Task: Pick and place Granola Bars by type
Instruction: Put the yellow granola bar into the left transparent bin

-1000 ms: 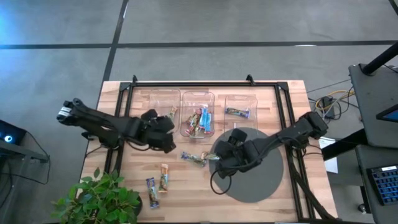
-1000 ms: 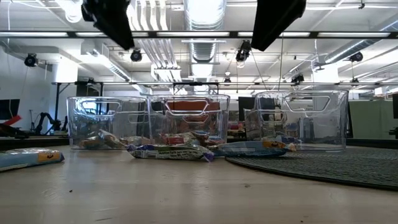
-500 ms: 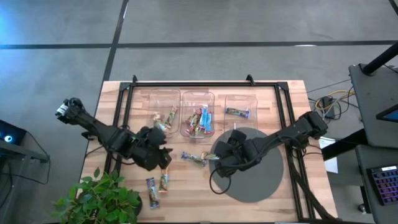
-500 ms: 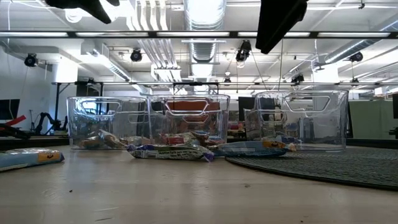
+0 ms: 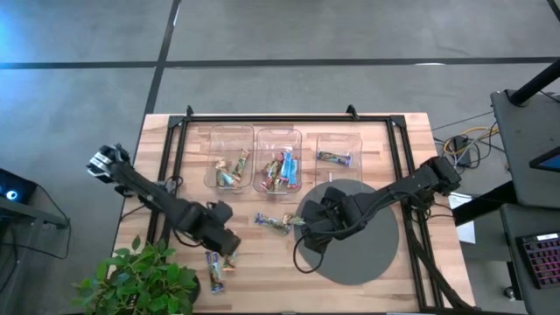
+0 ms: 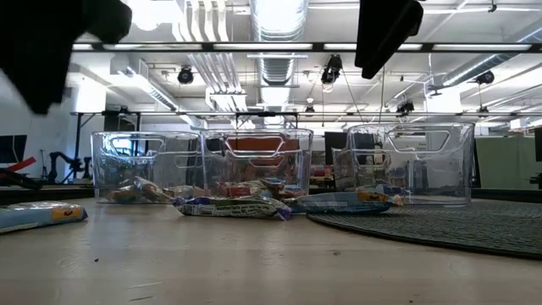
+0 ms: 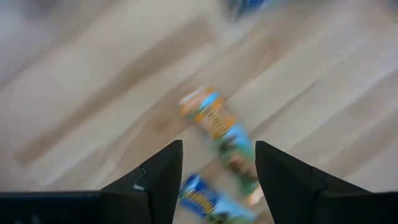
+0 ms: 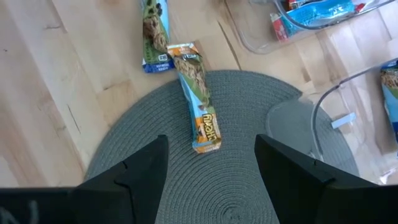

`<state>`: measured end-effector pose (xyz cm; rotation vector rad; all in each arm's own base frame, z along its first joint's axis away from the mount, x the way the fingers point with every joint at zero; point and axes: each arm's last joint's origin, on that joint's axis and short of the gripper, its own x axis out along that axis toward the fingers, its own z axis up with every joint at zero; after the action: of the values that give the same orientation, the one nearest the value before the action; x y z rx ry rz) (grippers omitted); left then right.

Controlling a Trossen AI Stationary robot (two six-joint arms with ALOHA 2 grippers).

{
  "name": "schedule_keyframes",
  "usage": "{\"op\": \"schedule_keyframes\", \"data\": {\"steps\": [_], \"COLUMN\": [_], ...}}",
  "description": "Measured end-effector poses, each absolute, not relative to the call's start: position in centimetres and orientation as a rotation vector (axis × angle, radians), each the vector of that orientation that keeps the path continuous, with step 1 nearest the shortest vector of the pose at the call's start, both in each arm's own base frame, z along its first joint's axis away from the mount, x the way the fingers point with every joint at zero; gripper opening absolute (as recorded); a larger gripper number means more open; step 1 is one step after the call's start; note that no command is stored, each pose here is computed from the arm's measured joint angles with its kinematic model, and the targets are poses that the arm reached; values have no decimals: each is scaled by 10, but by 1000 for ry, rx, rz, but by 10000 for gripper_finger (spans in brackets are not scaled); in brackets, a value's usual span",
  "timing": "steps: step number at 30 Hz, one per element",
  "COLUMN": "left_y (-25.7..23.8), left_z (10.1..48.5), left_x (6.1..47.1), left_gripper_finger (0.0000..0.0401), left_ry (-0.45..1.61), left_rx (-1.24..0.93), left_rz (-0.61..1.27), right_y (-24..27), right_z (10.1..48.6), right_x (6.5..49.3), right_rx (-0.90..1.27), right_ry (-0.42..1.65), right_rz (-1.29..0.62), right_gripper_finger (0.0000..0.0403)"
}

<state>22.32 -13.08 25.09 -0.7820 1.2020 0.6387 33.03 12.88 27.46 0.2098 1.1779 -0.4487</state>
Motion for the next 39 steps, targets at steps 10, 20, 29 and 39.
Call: {"op": "schedule_keyframes", "data": {"steps": [10,20,29,39], "left_y": [-145,-154,-153,-162], "left_z": [194,177,176,174], "left_x": [239,250,246,244], "left_gripper_finger": [183,183,183,184], "left_ry": [1296,1253,1258,1193], "left_rx": [-811,-877,-862,-883], "left_rz": [689,667,720,735], "right_y": [130,130,130,130], "right_z": [275,275,275,275], "right_x": [333,333,333,333], "right_rx": [255,269,265,263], "right_ry": [1143,1139,1138,1136], "right_rz": [-453,-464,-463,-465], "right_gripper_finger": [231,231,231,231]}}
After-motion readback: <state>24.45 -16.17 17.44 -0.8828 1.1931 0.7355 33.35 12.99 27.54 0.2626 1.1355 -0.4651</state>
